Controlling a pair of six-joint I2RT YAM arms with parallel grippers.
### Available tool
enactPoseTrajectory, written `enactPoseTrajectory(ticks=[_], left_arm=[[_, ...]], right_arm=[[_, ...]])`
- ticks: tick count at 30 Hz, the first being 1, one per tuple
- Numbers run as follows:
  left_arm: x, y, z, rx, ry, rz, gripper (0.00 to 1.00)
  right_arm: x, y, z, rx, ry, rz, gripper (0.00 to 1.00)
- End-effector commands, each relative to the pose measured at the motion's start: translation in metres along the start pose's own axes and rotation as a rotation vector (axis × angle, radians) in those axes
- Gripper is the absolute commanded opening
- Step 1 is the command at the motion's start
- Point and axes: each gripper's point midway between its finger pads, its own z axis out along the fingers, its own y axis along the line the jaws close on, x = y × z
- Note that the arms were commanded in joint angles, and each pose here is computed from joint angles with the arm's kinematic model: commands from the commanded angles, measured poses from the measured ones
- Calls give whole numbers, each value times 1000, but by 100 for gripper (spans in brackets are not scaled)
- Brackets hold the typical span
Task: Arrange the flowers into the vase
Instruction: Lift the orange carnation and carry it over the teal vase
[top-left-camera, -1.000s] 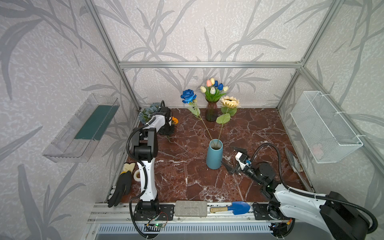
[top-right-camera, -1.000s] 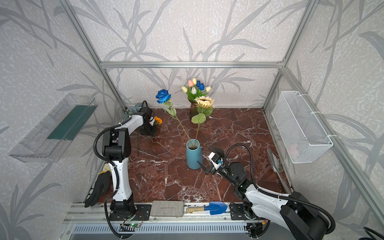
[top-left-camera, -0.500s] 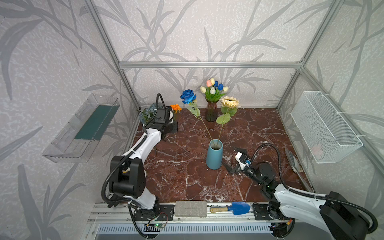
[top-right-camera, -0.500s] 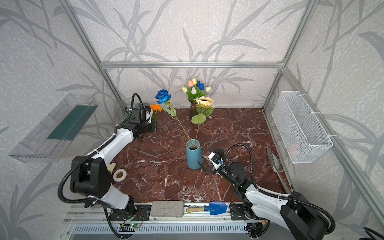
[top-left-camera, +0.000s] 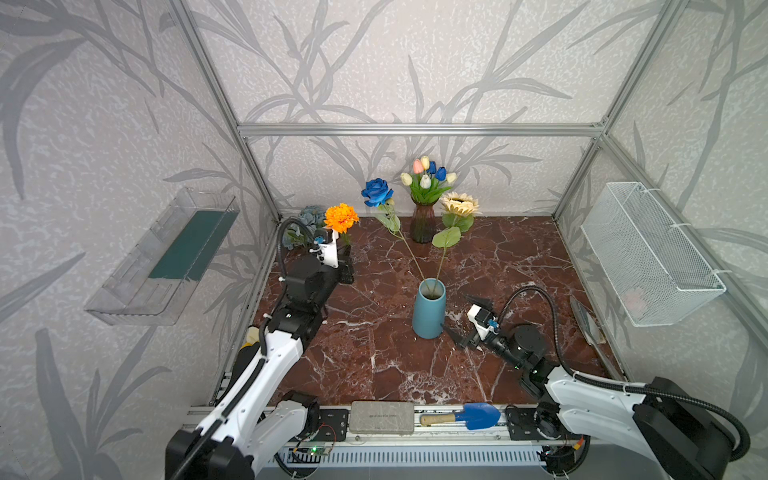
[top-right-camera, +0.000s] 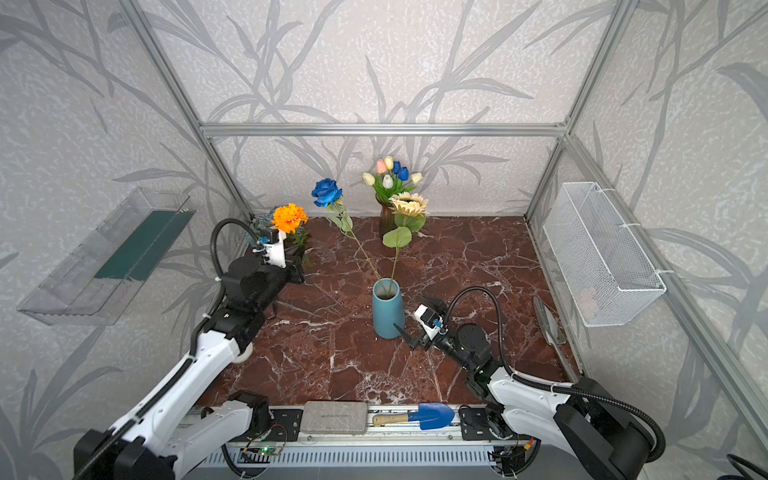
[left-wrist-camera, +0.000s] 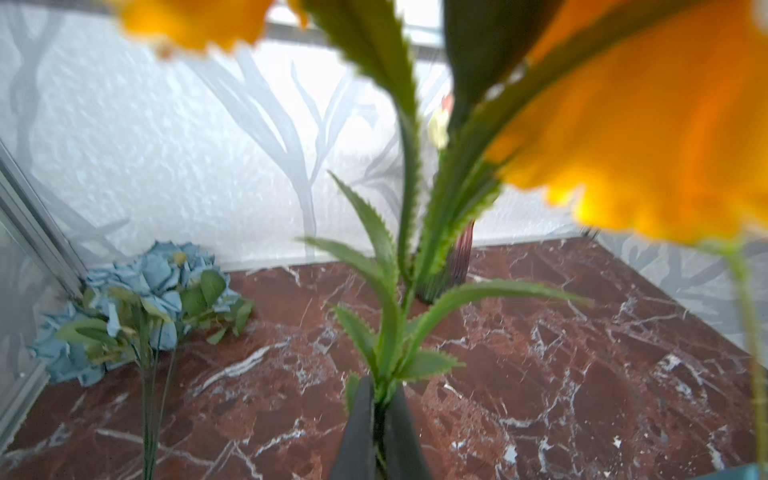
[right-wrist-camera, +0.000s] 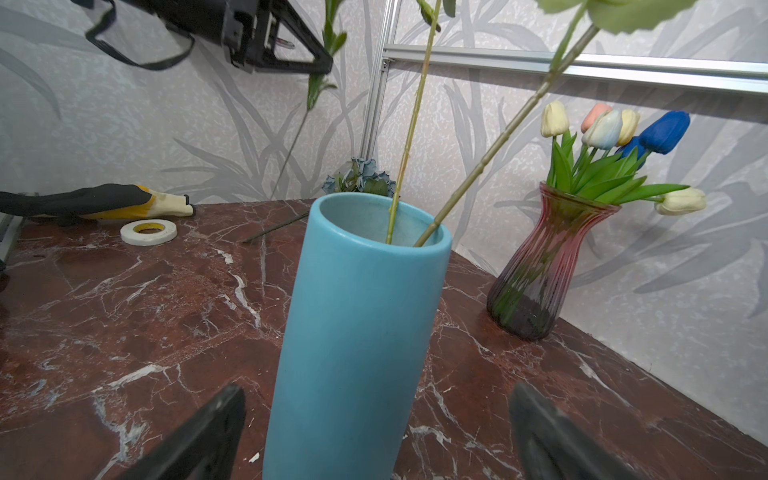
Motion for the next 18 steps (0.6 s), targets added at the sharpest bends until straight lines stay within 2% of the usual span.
enactPoseTrajectory(ticks=[1, 8, 13, 18], left_arm=[[-51, -16, -31, 62, -186, 57, 0], [-103, -81, -80, 414, -357, 108, 0], [-132, -122, -116, 674, -400, 96, 0], [-166, -149, -145, 879, -541, 50, 0]], right_arm=[[-25, -2, 4, 4, -84, -35, 99], [-35, -5, 1, 29, -112, -85, 99], [-32, -3, 2, 21, -102, -77, 99], [-29, -1, 5, 5, -99, -67, 99]])
